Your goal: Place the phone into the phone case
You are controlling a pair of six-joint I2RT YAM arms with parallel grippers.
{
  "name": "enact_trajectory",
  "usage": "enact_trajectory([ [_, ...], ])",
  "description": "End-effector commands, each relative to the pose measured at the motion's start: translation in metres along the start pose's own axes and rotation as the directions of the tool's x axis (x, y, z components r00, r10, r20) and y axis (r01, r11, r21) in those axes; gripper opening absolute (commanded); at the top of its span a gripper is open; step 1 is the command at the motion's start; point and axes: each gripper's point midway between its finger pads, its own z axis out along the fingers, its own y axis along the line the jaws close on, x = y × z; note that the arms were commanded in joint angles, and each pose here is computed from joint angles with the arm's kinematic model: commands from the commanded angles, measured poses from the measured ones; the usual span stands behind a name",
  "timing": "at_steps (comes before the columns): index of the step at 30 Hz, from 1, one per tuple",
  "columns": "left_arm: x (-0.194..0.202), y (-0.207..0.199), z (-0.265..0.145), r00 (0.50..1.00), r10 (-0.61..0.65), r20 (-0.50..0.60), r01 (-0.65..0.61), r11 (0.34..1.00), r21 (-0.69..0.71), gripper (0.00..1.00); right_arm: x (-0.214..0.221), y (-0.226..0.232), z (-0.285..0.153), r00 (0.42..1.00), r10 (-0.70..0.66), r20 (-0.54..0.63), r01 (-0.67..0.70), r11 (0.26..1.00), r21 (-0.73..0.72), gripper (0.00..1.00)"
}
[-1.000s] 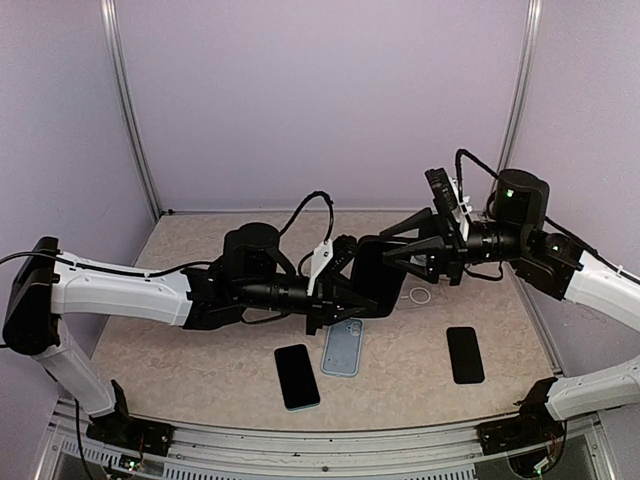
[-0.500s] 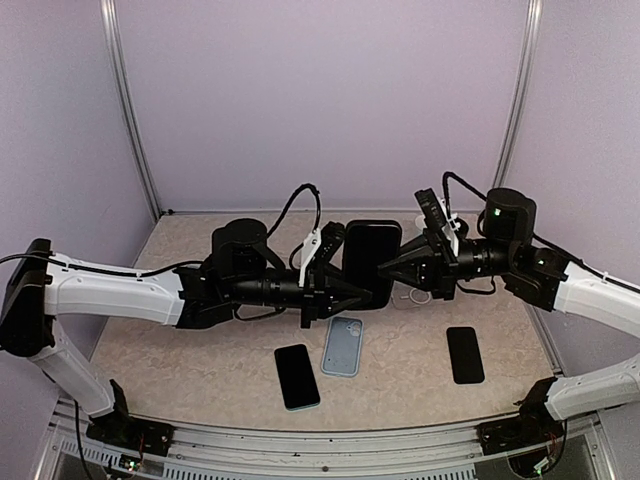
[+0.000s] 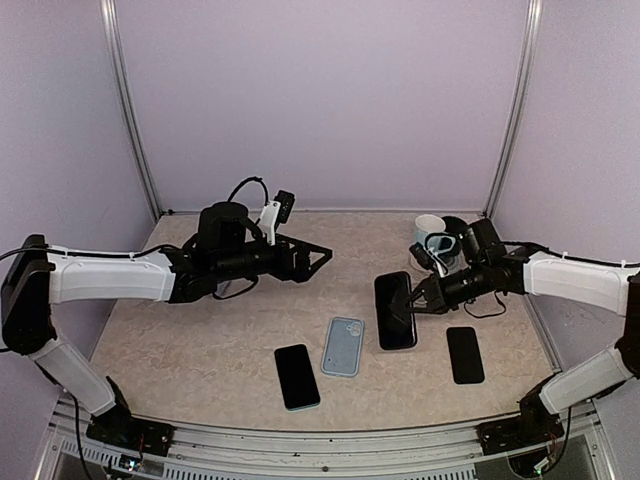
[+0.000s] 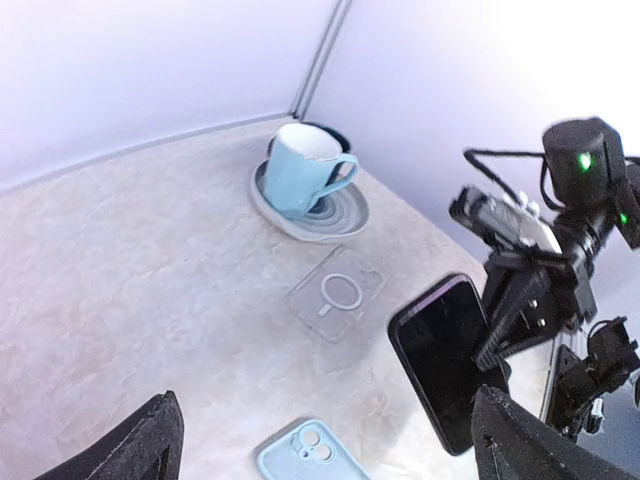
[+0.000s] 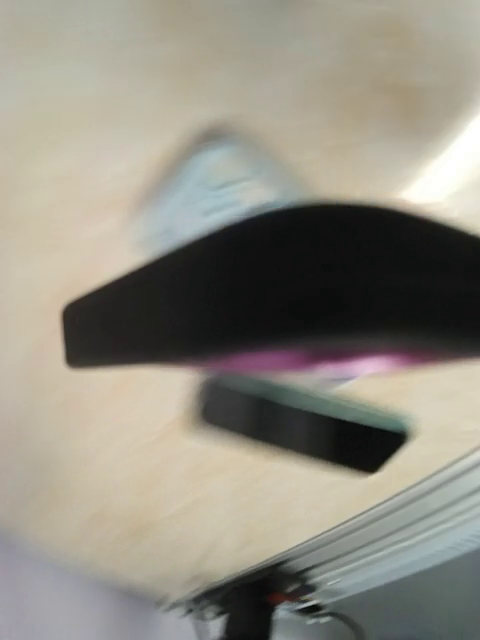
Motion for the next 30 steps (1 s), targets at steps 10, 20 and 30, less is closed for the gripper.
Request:
enact_trajectory([
  [10,0.074,0.053,0.017,0.956,-0.171,-0.239,0.11,0.962,-0.251,0.99,0.077,-0.088,0.031,0.915,0.358,-0.189,-0.331,0.93,0.159,0.11],
  [20,0.104,0.069,0.01,0.927,-0.144,-0.347,0.006,0.929,-0.37,0.99,0.032,-0.127,-0.065,0.95,0.305,-0.064,-0.172,0.684,0.709,0.87],
  [30,0.165,0.058,0.025,0.793,0.043,-0.607,-0.303,0.893,-0.333,0.96,0.141,-0.171,-0.052,0.803,0.579,-0.139,-0.24,0.529,0.814,0.99],
])
